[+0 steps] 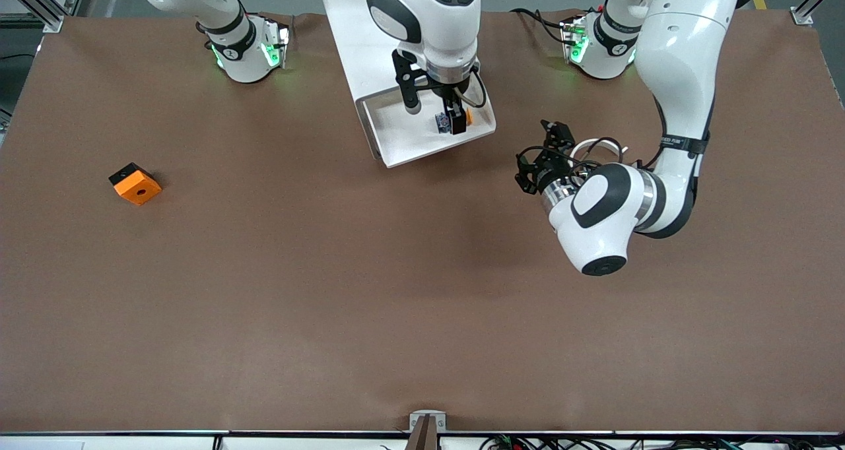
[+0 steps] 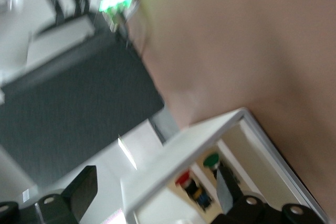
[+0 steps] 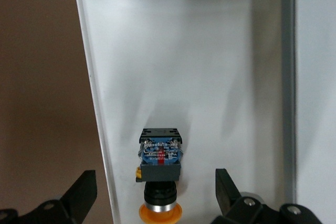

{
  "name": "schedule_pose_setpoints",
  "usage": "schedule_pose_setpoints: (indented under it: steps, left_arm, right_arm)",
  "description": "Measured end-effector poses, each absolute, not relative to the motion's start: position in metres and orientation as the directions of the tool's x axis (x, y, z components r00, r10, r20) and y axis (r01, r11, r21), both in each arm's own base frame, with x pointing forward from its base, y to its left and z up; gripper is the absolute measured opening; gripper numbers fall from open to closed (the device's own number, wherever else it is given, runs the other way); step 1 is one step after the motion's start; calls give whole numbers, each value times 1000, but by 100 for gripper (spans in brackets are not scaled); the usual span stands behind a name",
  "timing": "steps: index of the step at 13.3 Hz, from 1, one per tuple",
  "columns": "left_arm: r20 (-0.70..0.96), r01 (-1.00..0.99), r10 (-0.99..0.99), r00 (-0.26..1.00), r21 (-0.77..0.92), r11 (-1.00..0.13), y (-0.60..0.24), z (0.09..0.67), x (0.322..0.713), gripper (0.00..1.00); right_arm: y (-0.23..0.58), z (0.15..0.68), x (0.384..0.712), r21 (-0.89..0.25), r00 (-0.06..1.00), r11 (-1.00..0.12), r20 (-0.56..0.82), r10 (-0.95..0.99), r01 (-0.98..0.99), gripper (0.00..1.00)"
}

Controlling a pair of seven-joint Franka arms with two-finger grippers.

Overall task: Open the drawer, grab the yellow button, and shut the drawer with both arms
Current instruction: 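Lift the orange button out with the right gripper while the left gripper withdraws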

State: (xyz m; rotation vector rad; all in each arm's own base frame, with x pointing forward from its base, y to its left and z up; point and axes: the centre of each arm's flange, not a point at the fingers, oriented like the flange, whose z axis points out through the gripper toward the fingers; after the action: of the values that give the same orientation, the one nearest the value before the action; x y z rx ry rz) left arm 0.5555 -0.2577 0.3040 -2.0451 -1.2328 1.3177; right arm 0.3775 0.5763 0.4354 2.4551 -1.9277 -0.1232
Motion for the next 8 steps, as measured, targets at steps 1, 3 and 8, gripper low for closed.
schedule_pose_setpoints:
  steps: [1,3,8]
  left_arm:
    - [-535,457,815,225,-680,-573,-249,305,562,100]
    - [-557,465,760,334,-604,-647,-234,309,576,100]
    - [-492,442,600,631,-408,-799,-186,316,623,100]
  right_arm:
    - [579,428,378,64,236,-239,-49,-971,-969,100]
    - [582,416,377,71,239,-241,-40,-970,-968,100]
    - [589,411,368,72,257,-259,-30,-966,-963,100]
